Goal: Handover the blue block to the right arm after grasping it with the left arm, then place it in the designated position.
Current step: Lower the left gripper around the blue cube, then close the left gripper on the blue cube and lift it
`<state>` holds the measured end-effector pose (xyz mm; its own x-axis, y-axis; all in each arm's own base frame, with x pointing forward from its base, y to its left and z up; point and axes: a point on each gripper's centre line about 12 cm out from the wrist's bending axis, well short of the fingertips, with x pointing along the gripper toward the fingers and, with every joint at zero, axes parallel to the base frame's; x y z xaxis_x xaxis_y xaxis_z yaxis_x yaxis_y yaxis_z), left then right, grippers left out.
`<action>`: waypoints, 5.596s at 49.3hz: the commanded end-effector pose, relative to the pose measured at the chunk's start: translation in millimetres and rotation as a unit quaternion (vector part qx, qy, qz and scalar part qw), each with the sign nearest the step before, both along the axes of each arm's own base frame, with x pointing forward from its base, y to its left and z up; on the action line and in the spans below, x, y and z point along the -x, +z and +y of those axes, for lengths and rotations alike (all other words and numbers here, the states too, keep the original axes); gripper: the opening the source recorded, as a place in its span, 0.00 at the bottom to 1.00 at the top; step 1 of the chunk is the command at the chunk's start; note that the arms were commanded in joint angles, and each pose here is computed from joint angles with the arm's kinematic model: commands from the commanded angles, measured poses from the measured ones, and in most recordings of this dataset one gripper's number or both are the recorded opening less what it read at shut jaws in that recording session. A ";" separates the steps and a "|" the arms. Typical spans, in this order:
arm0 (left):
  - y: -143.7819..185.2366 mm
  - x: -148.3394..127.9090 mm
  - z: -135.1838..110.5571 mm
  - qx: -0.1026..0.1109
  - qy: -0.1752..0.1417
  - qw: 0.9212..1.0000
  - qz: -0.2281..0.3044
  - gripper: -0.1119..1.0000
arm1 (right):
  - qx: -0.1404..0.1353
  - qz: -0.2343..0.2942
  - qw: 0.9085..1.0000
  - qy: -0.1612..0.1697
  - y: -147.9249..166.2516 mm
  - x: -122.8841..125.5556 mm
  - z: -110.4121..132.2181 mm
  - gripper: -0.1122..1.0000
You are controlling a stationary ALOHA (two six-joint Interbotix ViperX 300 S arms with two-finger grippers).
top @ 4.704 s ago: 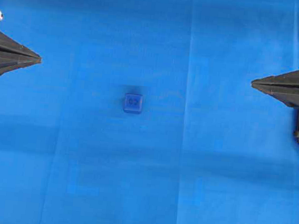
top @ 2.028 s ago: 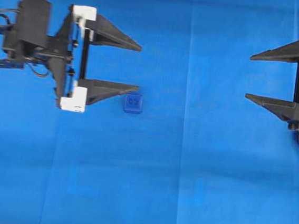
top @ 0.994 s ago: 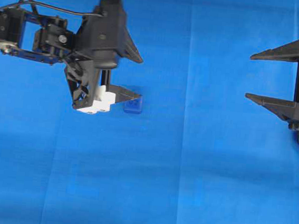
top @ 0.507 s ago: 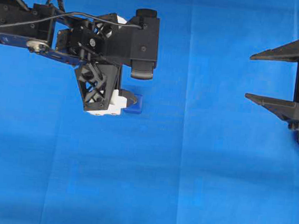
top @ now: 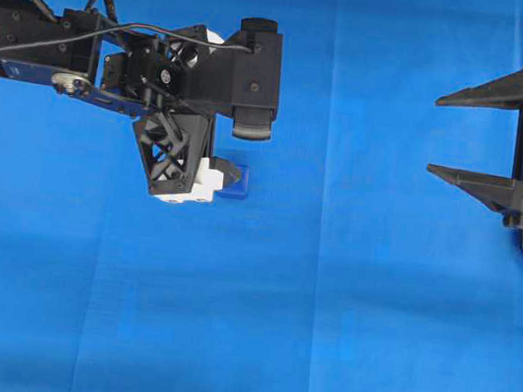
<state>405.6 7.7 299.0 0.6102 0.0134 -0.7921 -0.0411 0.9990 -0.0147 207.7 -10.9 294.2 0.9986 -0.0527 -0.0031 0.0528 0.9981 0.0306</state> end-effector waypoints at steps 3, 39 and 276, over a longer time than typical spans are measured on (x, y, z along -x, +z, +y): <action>21.8 1.9 -0.5 -0.001 0.000 1.000 -0.029 0.94 | -0.001 -0.015 1.000 -0.001 11.6 -2.4 -0.5 0.98; 21.1 1.6 -0.5 0.000 0.001 1.000 -0.028 0.94 | -0.002 -0.012 1.000 -0.001 10.6 -3.2 -0.6 0.98; 66.3 35.0 2.6 -0.008 0.004 1.000 -0.021 0.51 | -0.003 0.019 1.000 -0.009 -2.9 -11.1 -4.4 0.98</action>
<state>384.1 10.9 328.7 0.5627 0.0263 -0.8262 -0.0483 0.9988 -0.0011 216.1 -14.7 282.0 0.9957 -0.0679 -0.0629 0.0699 0.9971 0.0305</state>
